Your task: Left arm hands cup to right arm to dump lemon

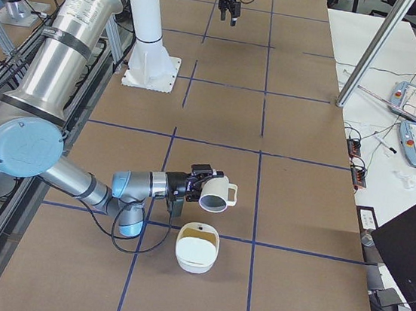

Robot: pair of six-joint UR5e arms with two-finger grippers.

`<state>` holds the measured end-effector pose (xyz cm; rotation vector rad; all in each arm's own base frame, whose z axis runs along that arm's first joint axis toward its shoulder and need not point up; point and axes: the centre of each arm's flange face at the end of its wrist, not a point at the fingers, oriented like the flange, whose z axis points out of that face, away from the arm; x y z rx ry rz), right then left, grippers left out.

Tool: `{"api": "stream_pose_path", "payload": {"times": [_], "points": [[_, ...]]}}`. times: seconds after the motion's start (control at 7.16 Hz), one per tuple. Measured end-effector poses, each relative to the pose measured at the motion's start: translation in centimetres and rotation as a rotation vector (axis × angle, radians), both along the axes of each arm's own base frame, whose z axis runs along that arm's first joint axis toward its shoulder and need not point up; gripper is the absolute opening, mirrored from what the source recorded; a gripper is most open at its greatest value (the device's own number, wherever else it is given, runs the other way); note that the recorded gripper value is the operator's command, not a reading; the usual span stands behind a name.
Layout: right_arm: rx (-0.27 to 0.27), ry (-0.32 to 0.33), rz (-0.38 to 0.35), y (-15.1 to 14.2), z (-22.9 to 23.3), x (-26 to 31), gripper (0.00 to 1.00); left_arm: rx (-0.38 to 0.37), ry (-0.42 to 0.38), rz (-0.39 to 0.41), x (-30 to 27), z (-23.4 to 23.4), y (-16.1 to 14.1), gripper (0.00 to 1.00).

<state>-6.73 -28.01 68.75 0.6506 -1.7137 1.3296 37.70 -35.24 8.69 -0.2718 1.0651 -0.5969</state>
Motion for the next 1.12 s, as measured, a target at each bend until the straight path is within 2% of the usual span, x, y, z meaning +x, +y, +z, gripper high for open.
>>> {"api": "stream_pose_path", "payload": {"times": [0.28,0.7,1.12], "points": [[-0.038,-0.107,0.029,0.0,0.8,1.3,0.08,0.003,0.004,-0.001,-0.1,-0.3,0.0,1.0],[-0.057,-0.41,0.01,2.4,3.5,4.9,0.08,0.002,0.004,-0.003,-0.1,-0.2,0.1,1.0],[-0.067,-0.643,-0.039,4.3,4.8,7.4,0.09,0.015,-0.018,-0.034,0.0,0.5,-0.2,1.0]]}}
